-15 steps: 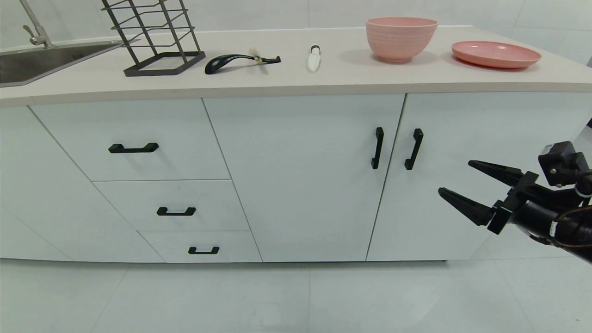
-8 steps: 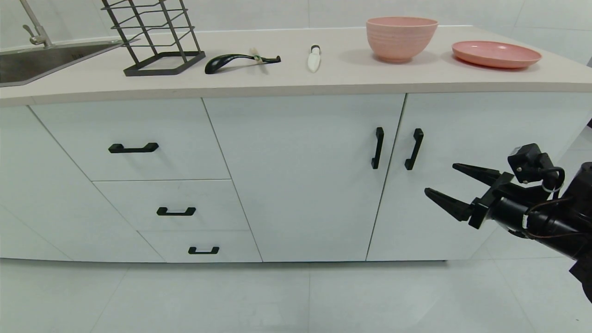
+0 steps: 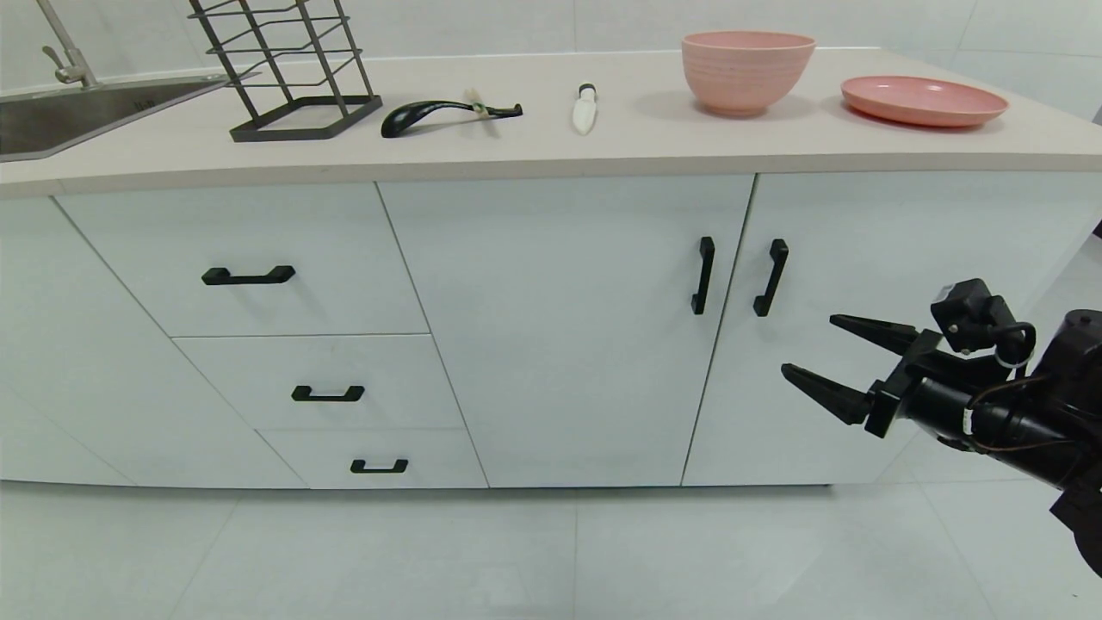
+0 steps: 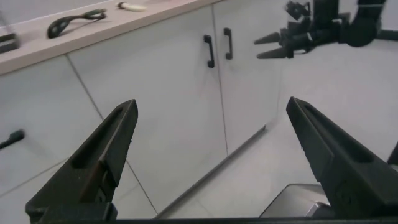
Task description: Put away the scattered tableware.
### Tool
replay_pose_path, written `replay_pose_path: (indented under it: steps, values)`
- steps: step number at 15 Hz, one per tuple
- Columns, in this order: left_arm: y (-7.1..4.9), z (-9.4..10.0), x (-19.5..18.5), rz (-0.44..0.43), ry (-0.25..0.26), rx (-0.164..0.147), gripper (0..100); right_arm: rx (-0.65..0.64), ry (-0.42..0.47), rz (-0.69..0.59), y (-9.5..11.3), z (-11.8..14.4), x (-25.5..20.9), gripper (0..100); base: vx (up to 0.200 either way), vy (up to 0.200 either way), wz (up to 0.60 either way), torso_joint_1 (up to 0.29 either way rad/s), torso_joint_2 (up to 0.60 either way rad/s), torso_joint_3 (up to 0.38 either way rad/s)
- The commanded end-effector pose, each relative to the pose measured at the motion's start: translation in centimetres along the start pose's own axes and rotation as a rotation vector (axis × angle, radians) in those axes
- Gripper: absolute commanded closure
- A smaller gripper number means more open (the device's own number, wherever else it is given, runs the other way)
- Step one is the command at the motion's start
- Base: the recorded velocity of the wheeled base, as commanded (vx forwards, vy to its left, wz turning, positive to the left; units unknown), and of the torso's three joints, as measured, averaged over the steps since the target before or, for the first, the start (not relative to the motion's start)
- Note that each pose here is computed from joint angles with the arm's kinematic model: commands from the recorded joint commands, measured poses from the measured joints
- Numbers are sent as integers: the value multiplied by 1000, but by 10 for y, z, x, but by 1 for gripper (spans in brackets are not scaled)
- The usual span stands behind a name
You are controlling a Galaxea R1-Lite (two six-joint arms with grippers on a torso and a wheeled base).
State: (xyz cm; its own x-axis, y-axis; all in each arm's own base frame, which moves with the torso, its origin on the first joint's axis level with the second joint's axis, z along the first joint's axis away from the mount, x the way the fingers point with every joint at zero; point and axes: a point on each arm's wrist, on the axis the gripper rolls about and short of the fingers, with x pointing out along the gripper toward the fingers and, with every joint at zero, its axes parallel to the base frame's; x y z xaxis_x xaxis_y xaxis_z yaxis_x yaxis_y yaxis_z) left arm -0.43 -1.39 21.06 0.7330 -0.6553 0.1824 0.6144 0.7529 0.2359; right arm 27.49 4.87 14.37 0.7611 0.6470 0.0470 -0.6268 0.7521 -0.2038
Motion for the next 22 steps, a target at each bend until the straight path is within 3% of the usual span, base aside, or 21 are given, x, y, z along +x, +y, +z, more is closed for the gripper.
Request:
replay_pose_path:
  steps: [1, 2, 3, 5, 6, 8, 9, 10, 12, 13, 14, 16, 17, 18, 20, 22]
  values:
    - [25, 0, 34, -93, 78, 5, 0, -15, -13, 15, 0, 2, 2, 0, 0, 0, 0, 0, 0, 0]
    - [35, -5, 47, -126, 99, 22, 0, -39, -23, 43, 0, 4, 2, 0, 0, 0, 0, 0, 0, 0]
    - [42, -18, 61, -185, 137, 14, 0, -47, -29, 63, 0, 4, 2, 0, 0, 0, 0, 0, 0, 0]
    - [47, -50, 87, -285, 205, -51, 0, -52, -33, 67, 0, 5, 2, 0, 0, 0, 0, 0, 0, 0]
    - [52, -61, 106, -325, 215, -67, 0, -53, -34, 73, -1, 4, 4, 0, 0, 0, 0, 0, 0, 0]
    - [55, -77, 153, -426, 164, -51, 0, -54, -32, 86, -3, 0, 9, 0, 0, 0, 0, 0, 0, 0]
    - [51, -83, 169, -480, 137, -51, 0, -52, -27, 89, -4, -3, 11, 0, 0, 0, 0, 0, 0, 0]
    - [37, -93, 189, -612, 88, -62, 0, -60, -27, 87, -6, -4, 14, 0, 0, 0, 0, 0, 0, 0]
    - [18, -95, 209, -759, 30, -68, 0, -72, -37, 90, -8, -3, 17, 0, 0, 0, 0, 0, 0, 0]
    - [15, -94, 222, -777, 20, -78, 0, -80, -48, 87, -9, 0, 19, 0, 0, 0, 0, 0, 0, 0]
    - [20, -89, 254, -760, -10, -91, 0, -95, -68, 83, -11, 5, 20, 0, 0, 0, 0, 0, 0, 0]
    - [29, -84, 299, -669, -68, -96, 0, -104, -83, 80, -15, 7, 25, 0, 0, 0, 0, 0, 0, 0]
    - [28, -84, 308, -666, -83, -100, 0, -103, -81, 79, -16, 6, 27, 0, 0, 0, 0, 0, 0, 0]
    - [13, -88, 334, -691, -126, -117, 0, -104, -84, 77, -20, 3, 33, 0, 0, 0, 0, 0, 0, 0]
    - [-13, -93, 352, -706, -137, -181, 0, -116, -103, 75, -25, 5, 41, 0, 0, 0, 0, 0, 0, 0]
    - [-25, -92, 367, -735, -148, -211, 0, -113, -103, 104, -27, 0, 46, 0, 0, 0, 0, 0, 0, 0]
